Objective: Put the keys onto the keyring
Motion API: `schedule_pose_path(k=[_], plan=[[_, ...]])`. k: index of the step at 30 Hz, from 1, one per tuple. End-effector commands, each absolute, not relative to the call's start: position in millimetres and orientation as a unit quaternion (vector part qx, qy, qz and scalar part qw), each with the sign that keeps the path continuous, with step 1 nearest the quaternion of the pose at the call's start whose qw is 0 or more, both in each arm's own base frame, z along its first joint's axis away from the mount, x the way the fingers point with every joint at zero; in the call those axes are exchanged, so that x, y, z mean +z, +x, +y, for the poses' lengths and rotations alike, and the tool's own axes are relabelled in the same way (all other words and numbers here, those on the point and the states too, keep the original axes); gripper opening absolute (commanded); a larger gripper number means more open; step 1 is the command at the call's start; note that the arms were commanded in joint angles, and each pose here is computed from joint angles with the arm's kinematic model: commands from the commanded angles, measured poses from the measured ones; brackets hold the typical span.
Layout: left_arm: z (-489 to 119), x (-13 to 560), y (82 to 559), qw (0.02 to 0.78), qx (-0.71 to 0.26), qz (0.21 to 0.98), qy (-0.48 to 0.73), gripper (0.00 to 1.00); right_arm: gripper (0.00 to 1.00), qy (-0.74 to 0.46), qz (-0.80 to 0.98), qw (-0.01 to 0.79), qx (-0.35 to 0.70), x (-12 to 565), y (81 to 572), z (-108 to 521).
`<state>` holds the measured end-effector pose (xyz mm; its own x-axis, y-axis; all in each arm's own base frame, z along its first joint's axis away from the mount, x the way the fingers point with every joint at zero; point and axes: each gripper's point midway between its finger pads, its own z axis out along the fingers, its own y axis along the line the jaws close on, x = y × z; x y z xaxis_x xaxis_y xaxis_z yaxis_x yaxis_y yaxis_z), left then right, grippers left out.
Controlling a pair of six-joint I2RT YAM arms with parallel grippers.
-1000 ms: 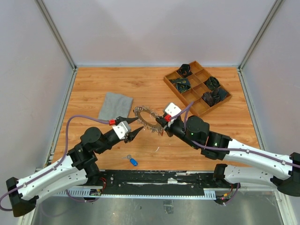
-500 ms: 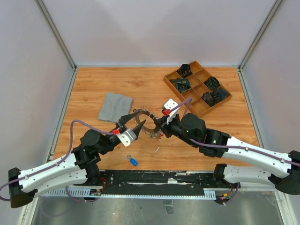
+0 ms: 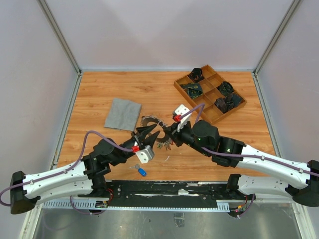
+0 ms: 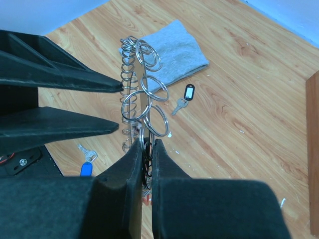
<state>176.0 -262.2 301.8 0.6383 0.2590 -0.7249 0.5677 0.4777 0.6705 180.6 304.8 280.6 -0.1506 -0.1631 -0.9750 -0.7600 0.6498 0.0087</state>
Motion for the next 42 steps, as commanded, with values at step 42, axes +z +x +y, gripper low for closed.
schedule_pose_path(k=[42], plan=[[-265,334,181,0.784,-0.066,0.383,0.484,0.26,0.01,-0.318,0.688,0.569,0.318,309,171,321]])
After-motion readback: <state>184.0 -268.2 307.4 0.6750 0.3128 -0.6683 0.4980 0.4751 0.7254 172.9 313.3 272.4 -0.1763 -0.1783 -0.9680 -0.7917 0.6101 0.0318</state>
